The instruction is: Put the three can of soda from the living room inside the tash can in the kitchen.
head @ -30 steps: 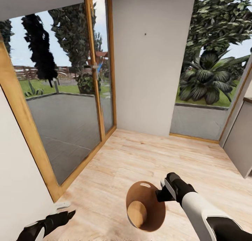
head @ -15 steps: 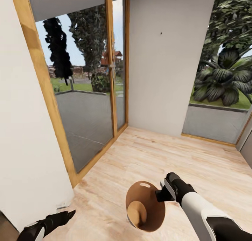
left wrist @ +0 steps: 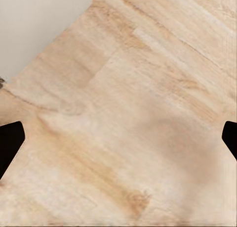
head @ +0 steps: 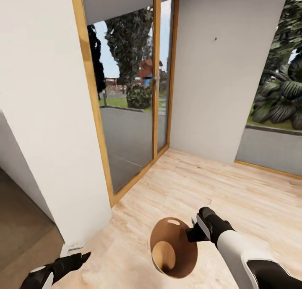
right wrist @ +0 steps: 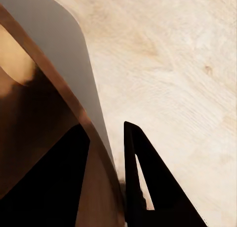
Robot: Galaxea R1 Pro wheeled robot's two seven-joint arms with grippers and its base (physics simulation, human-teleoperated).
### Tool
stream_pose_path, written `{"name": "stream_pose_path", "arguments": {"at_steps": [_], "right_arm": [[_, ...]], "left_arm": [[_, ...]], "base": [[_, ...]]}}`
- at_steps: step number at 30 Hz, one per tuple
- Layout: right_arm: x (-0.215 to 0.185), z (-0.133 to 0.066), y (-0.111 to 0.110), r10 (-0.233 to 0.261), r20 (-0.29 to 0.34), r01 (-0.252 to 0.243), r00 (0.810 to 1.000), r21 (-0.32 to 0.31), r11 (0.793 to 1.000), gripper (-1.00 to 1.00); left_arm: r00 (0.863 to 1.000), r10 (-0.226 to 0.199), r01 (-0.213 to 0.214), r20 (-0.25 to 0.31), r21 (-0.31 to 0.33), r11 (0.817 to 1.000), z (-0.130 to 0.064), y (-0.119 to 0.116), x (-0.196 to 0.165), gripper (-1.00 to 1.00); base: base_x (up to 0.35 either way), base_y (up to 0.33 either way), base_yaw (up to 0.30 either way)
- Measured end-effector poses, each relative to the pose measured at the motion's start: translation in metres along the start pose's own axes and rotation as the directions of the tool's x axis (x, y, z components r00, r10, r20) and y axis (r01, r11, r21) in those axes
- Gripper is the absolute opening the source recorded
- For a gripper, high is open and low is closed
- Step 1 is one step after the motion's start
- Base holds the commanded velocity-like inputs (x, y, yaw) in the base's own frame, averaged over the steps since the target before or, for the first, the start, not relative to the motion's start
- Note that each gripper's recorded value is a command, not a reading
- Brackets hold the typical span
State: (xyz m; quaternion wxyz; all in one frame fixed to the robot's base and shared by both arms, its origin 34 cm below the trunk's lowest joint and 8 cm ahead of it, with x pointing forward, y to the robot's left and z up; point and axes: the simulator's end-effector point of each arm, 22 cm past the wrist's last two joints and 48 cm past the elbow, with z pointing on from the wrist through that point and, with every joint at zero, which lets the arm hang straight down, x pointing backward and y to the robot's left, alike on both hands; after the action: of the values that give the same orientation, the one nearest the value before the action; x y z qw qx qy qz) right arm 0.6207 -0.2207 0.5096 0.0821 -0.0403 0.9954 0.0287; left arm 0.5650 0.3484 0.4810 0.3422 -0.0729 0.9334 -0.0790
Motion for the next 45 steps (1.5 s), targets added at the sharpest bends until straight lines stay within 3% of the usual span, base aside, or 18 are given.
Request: {"name": "stream_pose_path", "arguments": {"at_steps": [25, 41, 45], "right_arm": [[0.002, 0.005, 0.004, -0.001, -0.010, 0.000, 1.000, -0.007, 1.000, -1.00], [0.002, 0.005, 0.003, -0.002, -0.007, 0.002, 1.000, -0.005, 1.000, -1.00], [0.002, 0.005, 0.004, -0.002, -0.007, 0.002, 1.000, -0.006, 1.000, -1.00]], "left_arm": [[1.000, -0.001, 0.001, -0.007, -0.002, 1.000, 0.002, 0.001, 0.003, 1.00], [1.000, 0.001, -0.001, -0.001, -0.001, 1.000, 0.002, 0.001, 0.002, 1.00], [1.000, 0.009, -0.009, 0.023, 0.002, 1.000, 0.000, -0.001, -0.010, 1.00]], "base": [[-0.284, 0.130, 0.227], [-0.131, 0.062, 0.076], [-0.277, 0.141, 0.224]]}}
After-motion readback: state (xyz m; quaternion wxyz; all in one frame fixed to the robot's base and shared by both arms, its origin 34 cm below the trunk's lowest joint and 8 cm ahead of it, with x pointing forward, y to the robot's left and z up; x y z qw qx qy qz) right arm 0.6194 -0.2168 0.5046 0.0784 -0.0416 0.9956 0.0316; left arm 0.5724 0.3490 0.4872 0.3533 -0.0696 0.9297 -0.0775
